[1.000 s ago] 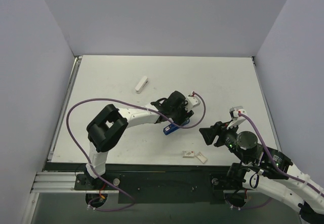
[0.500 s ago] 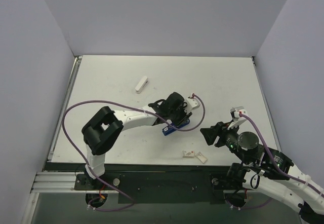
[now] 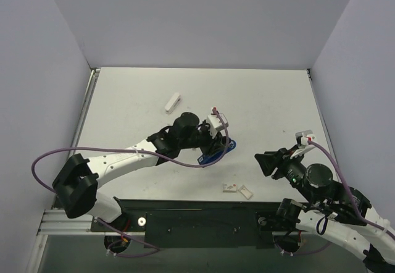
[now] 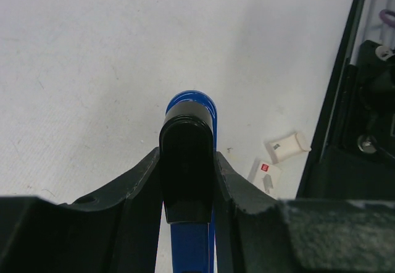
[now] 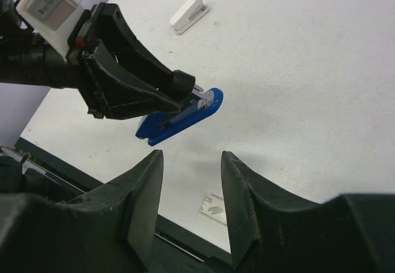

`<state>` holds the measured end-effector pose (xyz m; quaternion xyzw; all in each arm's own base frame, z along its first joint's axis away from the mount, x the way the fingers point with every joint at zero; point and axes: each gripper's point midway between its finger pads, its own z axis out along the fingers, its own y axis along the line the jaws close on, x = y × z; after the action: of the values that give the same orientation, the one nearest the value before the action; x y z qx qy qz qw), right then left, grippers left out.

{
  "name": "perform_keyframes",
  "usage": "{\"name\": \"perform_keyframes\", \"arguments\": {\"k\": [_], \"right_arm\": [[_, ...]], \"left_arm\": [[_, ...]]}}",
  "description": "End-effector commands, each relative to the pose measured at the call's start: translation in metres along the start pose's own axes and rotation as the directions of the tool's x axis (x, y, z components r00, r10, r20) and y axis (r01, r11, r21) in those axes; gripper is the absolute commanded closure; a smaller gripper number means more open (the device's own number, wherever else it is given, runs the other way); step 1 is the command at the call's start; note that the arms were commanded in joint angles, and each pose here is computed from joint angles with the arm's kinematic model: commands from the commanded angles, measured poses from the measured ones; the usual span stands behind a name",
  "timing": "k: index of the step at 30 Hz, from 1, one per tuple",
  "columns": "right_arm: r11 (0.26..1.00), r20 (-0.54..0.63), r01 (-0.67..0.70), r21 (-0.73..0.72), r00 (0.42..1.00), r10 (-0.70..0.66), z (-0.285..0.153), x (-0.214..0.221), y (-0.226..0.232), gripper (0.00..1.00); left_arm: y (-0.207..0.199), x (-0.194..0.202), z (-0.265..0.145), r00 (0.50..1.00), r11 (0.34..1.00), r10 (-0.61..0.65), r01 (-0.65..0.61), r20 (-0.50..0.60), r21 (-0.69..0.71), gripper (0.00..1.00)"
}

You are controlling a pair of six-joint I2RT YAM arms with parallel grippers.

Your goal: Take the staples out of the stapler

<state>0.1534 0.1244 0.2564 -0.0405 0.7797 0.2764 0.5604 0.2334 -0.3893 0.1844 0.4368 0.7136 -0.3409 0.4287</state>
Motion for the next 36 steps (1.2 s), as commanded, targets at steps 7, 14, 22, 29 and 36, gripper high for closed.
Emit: {"name": "perform_keyframes", "arguments": {"k": [7,14,22,29,36], "right_arm": [[0.97,-0.047,0.166,-0.18,0.983,-0.177,-0.001,-0.029,0.048,0.57],[0.856,-0.159,0.255,-0.45,0.92,-0.358,-0.009,-0.009,0.096,0.54],[0.682,-0.169,0.261,-0.683,0.853,-0.495,-0.028,0.01,0.13,0.5],[0.624,-0.147,0.294,-0.724,0.818,-0.557,-0.026,0.014,0.139,0.49],[0.602,-0.163,0.294,-0.743,0.792,-0.588,-0.018,0.024,0.148,0.49]], "left_arm": [[-0.075,-0.067,-0.07,0.958,0.95,-0.088,-0.002,0.275,0.313,1.0],[-0.109,-0.07,-0.109,0.935,0.886,-0.144,-0.025,0.325,0.463,1.0],[-0.133,-0.071,-0.139,0.913,0.821,-0.194,-0.05,0.36,0.568,1.0],[-0.143,-0.071,-0.151,0.905,0.788,-0.222,-0.052,0.362,0.614,1.0],[-0.149,-0.071,-0.155,0.902,0.771,-0.229,-0.06,0.365,0.634,1.0]]}}
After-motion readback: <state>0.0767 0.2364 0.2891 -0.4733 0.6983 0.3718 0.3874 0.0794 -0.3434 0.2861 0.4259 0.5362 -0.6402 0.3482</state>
